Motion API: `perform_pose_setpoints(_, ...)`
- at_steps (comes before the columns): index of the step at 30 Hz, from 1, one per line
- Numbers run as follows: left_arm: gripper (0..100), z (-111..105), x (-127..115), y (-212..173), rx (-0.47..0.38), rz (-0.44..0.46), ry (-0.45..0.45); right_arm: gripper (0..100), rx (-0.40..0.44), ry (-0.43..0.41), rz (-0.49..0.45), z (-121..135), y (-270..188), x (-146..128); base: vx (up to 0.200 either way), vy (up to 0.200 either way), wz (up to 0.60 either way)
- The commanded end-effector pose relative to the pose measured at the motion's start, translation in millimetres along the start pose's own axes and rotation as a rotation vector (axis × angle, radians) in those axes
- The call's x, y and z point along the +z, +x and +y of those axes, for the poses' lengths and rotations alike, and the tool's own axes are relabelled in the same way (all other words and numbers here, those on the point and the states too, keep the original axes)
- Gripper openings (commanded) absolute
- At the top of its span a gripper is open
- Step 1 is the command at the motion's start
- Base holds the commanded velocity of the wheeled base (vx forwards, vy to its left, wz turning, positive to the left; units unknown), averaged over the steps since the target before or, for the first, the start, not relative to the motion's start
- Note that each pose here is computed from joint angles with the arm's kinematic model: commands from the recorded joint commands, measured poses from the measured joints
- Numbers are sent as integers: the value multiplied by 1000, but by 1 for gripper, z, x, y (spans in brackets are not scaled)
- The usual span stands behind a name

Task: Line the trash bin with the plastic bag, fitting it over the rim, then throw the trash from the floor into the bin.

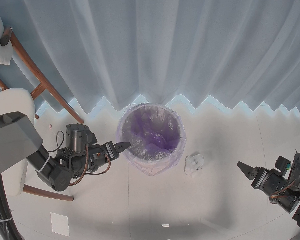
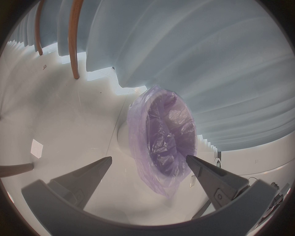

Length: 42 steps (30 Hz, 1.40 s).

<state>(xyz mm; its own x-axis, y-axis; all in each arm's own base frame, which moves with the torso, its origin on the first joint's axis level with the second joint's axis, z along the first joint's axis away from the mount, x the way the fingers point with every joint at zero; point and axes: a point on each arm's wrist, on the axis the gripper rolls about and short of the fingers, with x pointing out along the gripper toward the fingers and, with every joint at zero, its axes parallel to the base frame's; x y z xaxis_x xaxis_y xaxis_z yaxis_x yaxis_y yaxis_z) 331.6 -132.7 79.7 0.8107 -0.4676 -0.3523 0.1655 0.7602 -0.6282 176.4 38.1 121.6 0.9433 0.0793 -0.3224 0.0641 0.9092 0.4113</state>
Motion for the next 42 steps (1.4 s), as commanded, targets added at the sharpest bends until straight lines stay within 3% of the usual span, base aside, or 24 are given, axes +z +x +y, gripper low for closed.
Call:
perform_pose_setpoints(1,100,11,-9,19,14,16,-4,100,0,0,0,0,0,0,0,0,0)
perform_pose_setpoints(7,100,13,-7,27,11,6,-4,100,-2,0,2,0,0,0,0,0,0)
perform_pose_setpoints(8,0,12,-7,27,7,5,-2,100,-4,0,1,0,0,0,0,0,0)
perform_pose_setpoints(26,0,13,-8,23,17,11,-4,100,-9,-1,11,-1,0,-2,0,0,0)
perform_pose_setpoints(33,0,37,-22,29,94,51,-19,100,-11,-2,15,-3,-1,-4,0,0,0)
perform_pose_setpoints(42,0,65,-41,54,91,27,-20,100,-14,-1,13,-3,-2,-4,0,0,0)
